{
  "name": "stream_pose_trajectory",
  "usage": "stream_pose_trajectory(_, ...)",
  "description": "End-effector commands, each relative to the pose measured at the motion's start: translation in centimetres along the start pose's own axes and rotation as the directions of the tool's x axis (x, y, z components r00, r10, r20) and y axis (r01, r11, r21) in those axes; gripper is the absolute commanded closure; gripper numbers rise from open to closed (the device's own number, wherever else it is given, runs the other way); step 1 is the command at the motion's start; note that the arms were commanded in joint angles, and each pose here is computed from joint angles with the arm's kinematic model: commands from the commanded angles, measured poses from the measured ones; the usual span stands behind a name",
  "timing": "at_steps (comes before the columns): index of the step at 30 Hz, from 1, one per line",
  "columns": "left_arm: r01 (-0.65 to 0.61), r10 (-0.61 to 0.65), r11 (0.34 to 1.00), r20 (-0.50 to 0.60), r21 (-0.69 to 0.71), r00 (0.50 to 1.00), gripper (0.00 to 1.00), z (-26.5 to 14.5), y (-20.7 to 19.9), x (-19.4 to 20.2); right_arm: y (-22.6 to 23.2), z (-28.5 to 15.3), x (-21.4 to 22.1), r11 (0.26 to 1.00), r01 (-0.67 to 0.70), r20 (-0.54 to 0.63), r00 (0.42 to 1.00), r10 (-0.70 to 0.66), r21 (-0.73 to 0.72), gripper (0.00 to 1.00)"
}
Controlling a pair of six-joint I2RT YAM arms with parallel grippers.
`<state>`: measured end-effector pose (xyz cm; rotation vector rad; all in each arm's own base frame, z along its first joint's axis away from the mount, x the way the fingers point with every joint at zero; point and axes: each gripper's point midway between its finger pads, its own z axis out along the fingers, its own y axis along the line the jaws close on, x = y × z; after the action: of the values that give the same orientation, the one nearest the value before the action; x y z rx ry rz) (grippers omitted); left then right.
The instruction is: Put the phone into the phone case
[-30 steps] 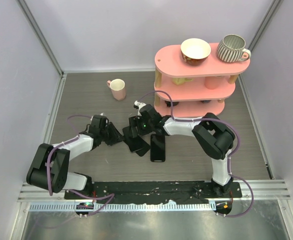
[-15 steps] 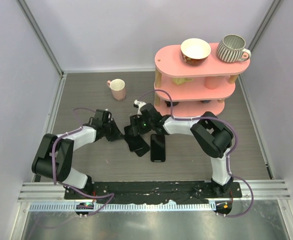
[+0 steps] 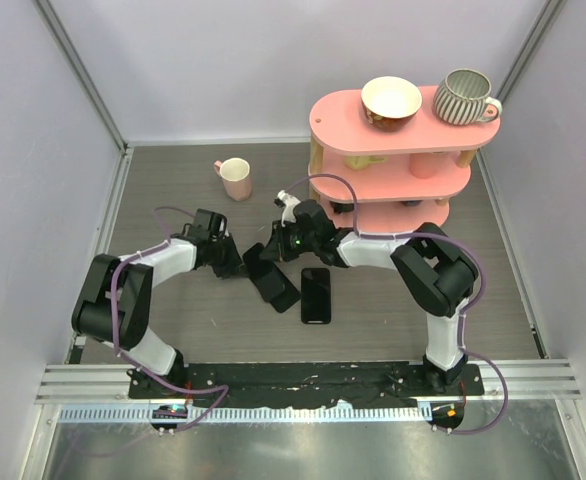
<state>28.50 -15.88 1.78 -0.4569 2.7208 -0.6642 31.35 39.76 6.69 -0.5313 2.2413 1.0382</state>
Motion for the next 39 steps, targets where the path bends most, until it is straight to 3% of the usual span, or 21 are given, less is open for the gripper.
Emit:
stream_pose_trajectory(1, -0.024, 0.032, 0.992, 0.064, -0.122, 0.997, 1.00, 1.7, 2.9, -1.3, -3.0, -1.1, 4.4, 0.998, 0.044, -0.140, 0.989, -0.038, 0.042, 0.99)
stream_pose_trajectory(14, -0.028, 0.036, 0.991, 0.064, -0.129, 0.997, 1.00, 2.0, 2.5, -2.3, -0.7, -3.3, 1.9, 0.981, -0.091, -0.081, 0.994, 0.078, -0.172, 0.99)
stream_pose_trajectory(24, -0.058, 0.068, 0.990, 0.077, -0.126, 0.995, 1.00, 2.3, 2.5, -2.8, -0.4, -4.3, 0.7, 0.966, -0.165, -0.078, 0.985, 0.153, -0.201, 0.99)
stream_pose_trajectory(30, -0.070, 0.081, 0.989, 0.082, -0.133, 0.993, 1.00, 2.2, 2.5, -3.0, -0.3, -4.9, -1.1, 0.975, -0.125, -0.013, 0.992, 0.124, -0.185, 0.99)
stream_pose_trajectory(39, -0.075, 0.088, 0.987, 0.086, -0.145, 0.992, 1.00, 2.3, 2.7, -3.3, -0.7, -4.7, -2.1, 0.976, -0.119, -0.015, 0.993, 0.118, -0.185, 0.99)
